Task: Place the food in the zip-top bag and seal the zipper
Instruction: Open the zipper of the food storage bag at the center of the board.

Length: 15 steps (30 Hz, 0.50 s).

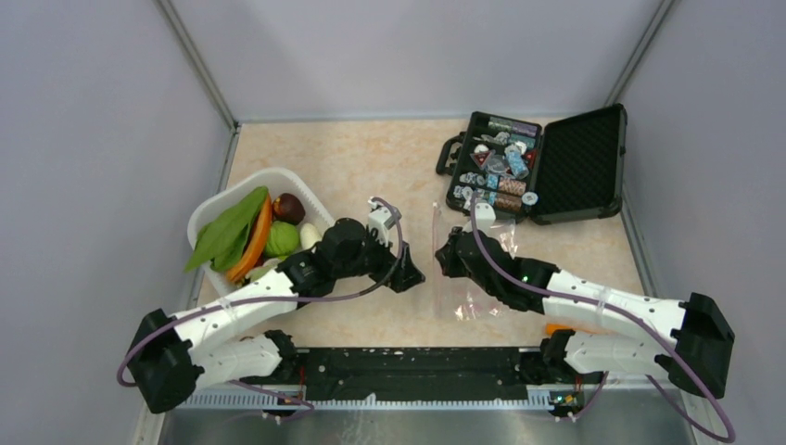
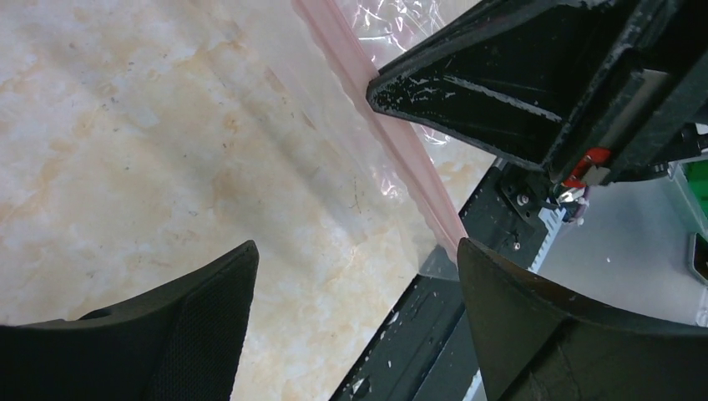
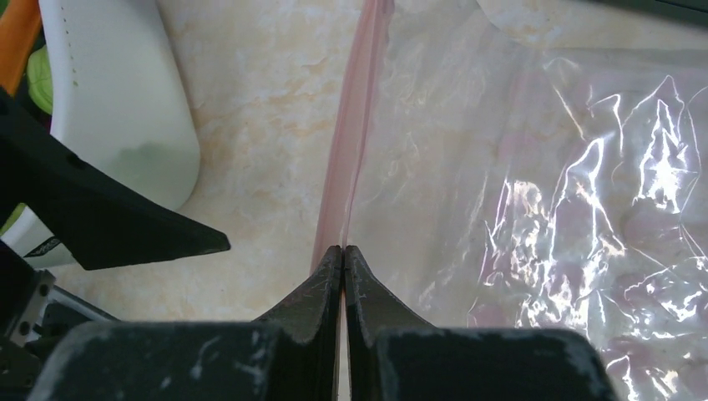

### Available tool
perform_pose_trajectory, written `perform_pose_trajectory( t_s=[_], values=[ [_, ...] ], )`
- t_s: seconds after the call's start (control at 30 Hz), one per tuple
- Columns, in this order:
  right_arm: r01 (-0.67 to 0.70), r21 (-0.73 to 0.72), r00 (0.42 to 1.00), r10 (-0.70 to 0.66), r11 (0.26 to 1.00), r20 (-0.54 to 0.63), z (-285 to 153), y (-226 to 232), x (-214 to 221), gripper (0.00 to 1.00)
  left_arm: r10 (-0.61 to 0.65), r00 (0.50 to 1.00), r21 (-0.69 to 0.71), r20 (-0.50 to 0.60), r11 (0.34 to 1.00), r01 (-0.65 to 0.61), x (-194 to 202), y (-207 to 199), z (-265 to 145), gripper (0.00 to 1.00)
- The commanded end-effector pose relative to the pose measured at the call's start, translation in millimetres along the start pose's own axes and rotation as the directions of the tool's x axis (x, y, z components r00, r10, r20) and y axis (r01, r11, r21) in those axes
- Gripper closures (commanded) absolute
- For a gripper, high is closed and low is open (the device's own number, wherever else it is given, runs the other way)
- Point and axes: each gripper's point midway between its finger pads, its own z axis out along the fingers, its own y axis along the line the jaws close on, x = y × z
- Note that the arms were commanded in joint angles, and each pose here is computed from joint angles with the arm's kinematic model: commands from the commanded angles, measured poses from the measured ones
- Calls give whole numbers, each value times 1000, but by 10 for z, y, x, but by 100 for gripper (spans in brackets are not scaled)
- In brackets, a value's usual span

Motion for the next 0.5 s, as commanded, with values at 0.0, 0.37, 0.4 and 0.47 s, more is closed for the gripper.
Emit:
perform_pose_trajectory(
  t_s=[0.0, 0.37, 0.4, 0.47],
  values=[
    [-57, -65, 997, 61, 996, 54, -38, 188, -228, 100, -22, 995, 17, 100, 1000, 21, -253, -93, 175, 13],
    [-76, -74, 995, 80, 994, 52, -25, 192, -205, 100, -18, 997, -49, 74, 999, 22, -269, -51, 369, 20],
    [-77, -73, 995, 81, 994, 52, -22, 187, -201, 100, -18, 997, -42, 80, 999, 21, -283, -67, 358, 19],
    [-82, -71, 995, 86, 994, 50, -16, 181, -185, 100, -19, 996, -22, 90, 1000, 21, -306, -112, 336, 17]
  ],
)
